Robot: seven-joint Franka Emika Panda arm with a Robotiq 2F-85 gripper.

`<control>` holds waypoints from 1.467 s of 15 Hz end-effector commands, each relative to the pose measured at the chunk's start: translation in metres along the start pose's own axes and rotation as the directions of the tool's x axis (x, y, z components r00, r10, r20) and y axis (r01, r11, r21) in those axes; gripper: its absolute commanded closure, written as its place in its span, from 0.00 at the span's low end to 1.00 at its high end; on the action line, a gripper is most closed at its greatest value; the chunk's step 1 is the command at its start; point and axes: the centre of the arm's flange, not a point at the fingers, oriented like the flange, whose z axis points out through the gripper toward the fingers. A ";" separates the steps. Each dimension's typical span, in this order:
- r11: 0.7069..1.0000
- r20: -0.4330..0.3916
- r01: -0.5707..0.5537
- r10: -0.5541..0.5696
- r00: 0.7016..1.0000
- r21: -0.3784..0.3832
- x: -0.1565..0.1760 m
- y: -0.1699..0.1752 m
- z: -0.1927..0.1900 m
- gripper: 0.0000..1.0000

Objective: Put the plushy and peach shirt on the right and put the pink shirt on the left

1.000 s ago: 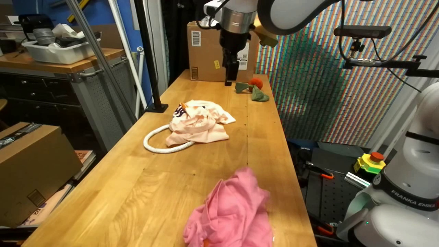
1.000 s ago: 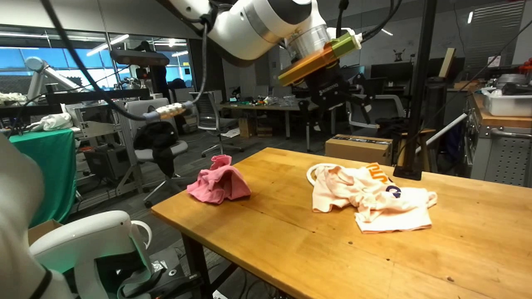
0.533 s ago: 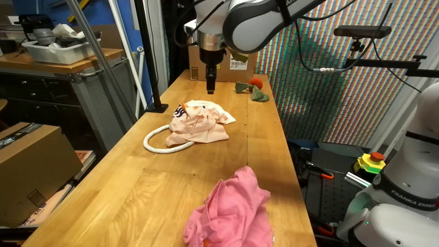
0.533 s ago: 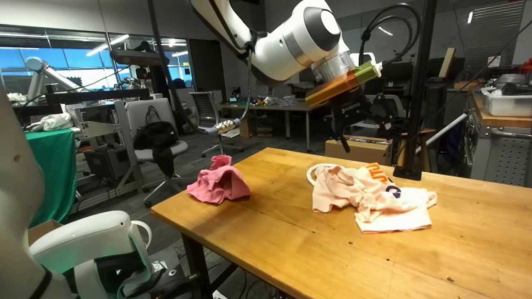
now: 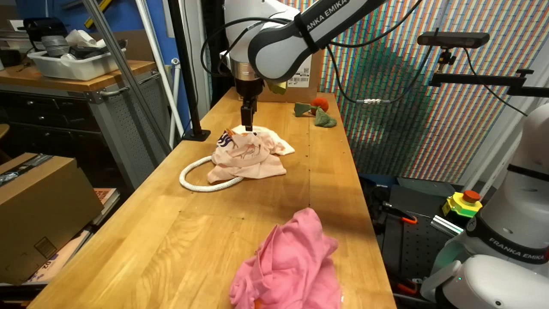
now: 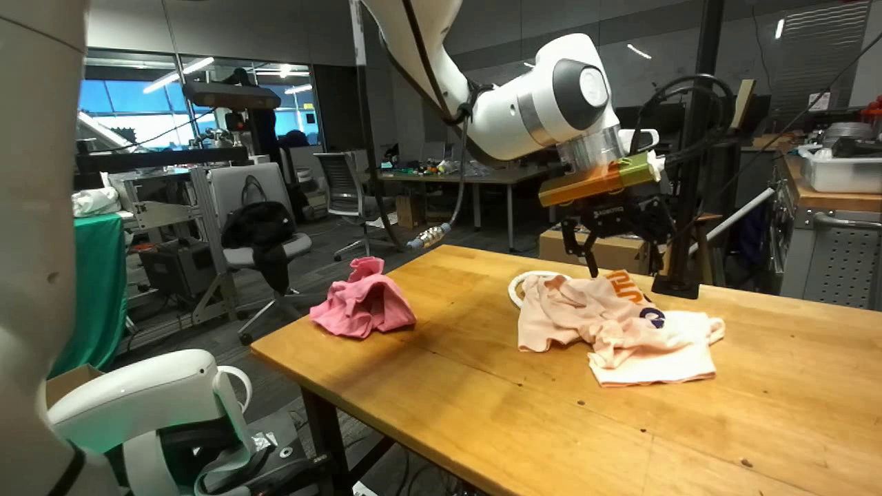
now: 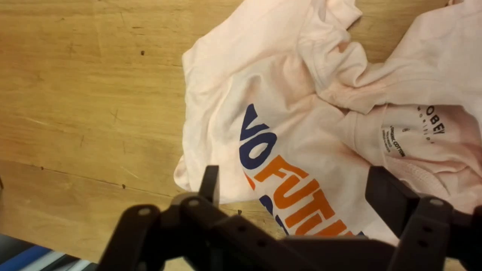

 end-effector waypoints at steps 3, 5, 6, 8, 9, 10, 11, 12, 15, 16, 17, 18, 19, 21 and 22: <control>0.994 0.034 -0.029 0.026 0.999 0.108 0.026 0.021 0.034 0.00; 0.988 0.056 -0.035 0.027 0.998 0.152 0.027 0.021 0.048 0.00; 0.983 0.071 -0.036 0.024 0.997 0.179 0.025 0.021 0.054 0.00; 0.974 0.094 -0.043 0.023 0.995 0.221 0.023 0.019 0.065 0.00; 0.970 0.106 -0.045 0.021 0.994 0.237 0.022 0.018 0.070 0.00; 0.966 0.120 -0.047 0.016 0.993 0.254 0.020 0.016 0.076 0.00; 0.965 0.133 -0.048 0.013 0.991 0.260 0.018 0.015 0.082 0.00; 0.962 0.147 -0.045 0.005 0.989 0.270 0.017 0.013 0.087 0.00; 0.961 0.170 -0.035 -0.013 0.985 0.275 0.012 0.009 0.099 0.00; 0.961 0.176 -0.032 -0.018 0.984 0.276 0.010 0.009 0.101 0.00; 0.962 0.181 -0.024 -0.026 0.983 0.274 0.010 0.008 0.101 0.00; 0.962 0.183 -0.022 -0.029 0.983 0.272 0.009 0.007 0.103 0.13; 0.963 0.183 -0.016 -0.034 0.982 0.269 0.008 0.007 0.102 0.27; 0.965 0.182 -0.015 -0.034 0.983 0.260 0.007 0.008 0.100 0.41; 0.966 0.178 -0.012 -0.035 0.983 0.258 0.007 0.009 0.097 0.50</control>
